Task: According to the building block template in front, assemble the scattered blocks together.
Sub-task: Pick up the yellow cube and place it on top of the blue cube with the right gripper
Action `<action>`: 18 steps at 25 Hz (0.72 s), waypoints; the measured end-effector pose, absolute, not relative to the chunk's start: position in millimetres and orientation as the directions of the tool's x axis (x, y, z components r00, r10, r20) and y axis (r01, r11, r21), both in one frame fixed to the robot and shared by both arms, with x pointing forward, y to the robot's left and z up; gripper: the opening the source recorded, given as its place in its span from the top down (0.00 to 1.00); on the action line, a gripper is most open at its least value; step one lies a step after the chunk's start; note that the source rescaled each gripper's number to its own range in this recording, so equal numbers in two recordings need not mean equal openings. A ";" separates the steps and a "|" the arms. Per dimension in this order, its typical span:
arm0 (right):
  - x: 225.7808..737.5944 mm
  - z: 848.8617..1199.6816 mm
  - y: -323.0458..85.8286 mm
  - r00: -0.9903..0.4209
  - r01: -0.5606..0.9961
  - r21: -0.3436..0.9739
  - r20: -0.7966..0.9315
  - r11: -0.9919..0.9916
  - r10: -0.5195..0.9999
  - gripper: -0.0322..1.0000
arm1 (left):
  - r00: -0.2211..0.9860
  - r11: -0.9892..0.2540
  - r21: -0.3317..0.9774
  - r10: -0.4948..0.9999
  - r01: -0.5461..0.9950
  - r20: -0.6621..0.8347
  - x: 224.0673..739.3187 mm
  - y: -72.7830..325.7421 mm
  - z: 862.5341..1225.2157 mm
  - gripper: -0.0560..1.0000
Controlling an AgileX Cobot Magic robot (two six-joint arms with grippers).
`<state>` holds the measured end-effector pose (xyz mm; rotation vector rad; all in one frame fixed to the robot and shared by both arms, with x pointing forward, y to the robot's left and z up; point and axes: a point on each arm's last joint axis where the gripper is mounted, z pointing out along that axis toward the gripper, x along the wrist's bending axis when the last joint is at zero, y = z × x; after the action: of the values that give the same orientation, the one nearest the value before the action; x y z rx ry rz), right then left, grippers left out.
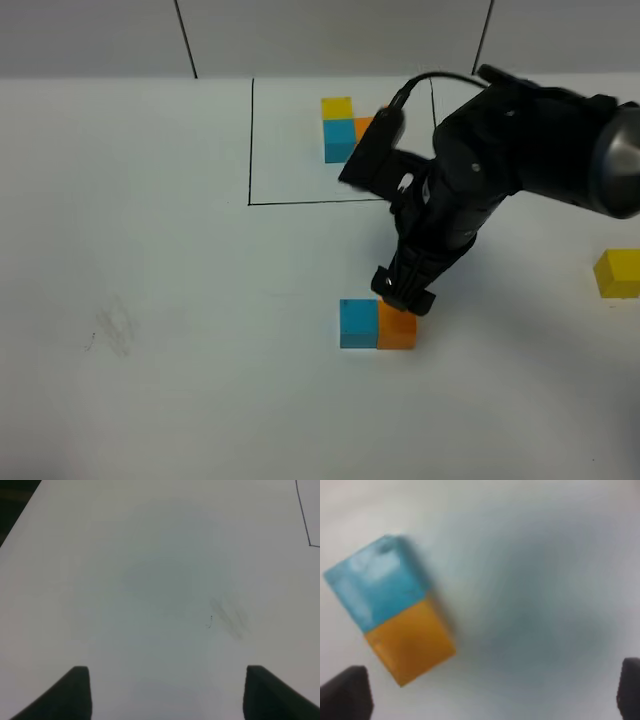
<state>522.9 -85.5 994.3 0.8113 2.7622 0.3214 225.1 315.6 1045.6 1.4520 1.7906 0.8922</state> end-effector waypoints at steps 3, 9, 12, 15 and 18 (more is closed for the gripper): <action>520.9 1029.0 -102.9 -0.675 0.629 0.382 -0.164 0.677 0.720 0.01 | -0.169 0.152 0.831 0.983 0.535 -0.071 225.1 315.6 1045.6 0.52; 530.5 1060.6 -165.3 -0.358 0.822 0.420 -0.144 0.384 0.923 0.01 | -0.168 0.151 0.831 0.983 0.535 -0.071 225.1 315.6 1045.6 0.52; 542.6 1061.6 -198.9 -0.240 0.863 0.420 -0.144 0.279 0.960 0.02 | -0.167 0.150 0.831 0.983 0.535 -0.070 225.1 315.6 1045.6 0.52; 552.5 1059.3 -232.4 -0.132 0.893 0.411 -0.146 0.182 0.980 0.02 | -0.168 0.151 0.831 0.983 0.535 -0.071 225.1 315.6 1045.6 0.52; 561.2 1050.9 -260.4 -0.054 0.916 0.385 -0.153 0.110 0.987 0.02 | -0.168 0.151 0.831 0.983 0.535 -0.071 225.1 315.6 1045.6 0.52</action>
<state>561.2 -260.4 1050.9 1.8563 2.0228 0.2586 225.1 315.6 1045.6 1.4530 1.7900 0.8927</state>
